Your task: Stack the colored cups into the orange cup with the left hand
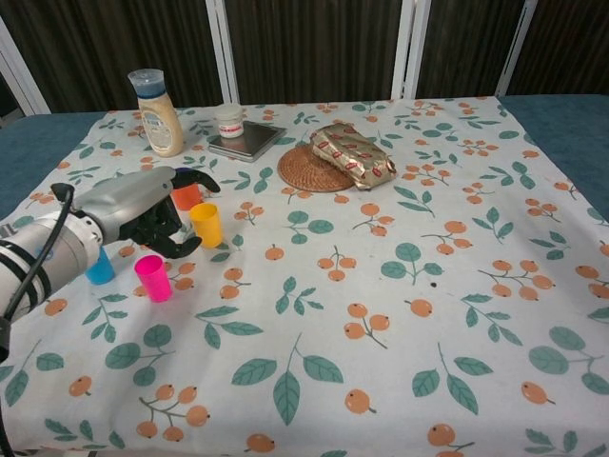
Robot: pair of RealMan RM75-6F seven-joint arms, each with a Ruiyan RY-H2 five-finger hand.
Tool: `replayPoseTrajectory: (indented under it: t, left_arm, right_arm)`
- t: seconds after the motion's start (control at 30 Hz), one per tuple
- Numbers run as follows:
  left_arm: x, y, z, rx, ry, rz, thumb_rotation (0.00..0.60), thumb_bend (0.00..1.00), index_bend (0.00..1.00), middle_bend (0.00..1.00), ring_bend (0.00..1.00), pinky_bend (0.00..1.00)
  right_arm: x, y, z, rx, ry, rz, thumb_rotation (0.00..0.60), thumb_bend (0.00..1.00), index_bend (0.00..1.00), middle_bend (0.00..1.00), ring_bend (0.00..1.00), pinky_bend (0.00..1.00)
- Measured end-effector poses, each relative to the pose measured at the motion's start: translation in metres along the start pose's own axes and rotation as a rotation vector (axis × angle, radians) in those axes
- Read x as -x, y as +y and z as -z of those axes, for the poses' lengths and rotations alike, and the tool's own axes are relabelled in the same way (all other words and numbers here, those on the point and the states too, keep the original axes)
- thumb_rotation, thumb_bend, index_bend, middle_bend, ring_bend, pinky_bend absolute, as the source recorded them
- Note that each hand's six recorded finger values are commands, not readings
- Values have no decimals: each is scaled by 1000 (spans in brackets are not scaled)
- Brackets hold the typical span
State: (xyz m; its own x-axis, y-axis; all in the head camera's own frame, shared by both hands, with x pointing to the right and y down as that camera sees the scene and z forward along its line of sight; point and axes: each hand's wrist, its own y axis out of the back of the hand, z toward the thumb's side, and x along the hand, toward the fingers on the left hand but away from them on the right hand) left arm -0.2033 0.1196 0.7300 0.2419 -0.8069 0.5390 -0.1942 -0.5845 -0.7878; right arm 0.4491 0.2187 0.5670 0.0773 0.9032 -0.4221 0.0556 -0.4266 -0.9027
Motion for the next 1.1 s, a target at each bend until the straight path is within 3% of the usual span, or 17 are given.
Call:
replayPoseTrajectory:
  t: [0.23,0.43,0.8,0.9,1.1]
  left_arm:
    - [-13,-9,13,-51,48,-20,600,372,343,1000,1000,1000]
    - [-19,-9,17,-38,56,-32,600,372,412,1000,1000,1000]
    - [-24,-7,16,-16,43,-59,600,376,674,1000,1000,1000]
    - [-25,-2,16,-3,40,-78,600,377,693,1000,1000,1000]
    - [-34,29,13,41,34,-187,600,380,710,1000,1000,1000]
  right_arm:
    - [-1,3,2,3,-2,5,600,186,0,0,0,0]
    - [-1,1,1,4,2,-6,600,185,0,0,0,0]
    - [1,0,1,1,-1,-11,600,185,0,0,0,0]
    - [1,0,2,2,-4,-11,600,186,0,0,0,0]
    - [0,3,3,11,-7,-5,600,185,0,0,0,0]
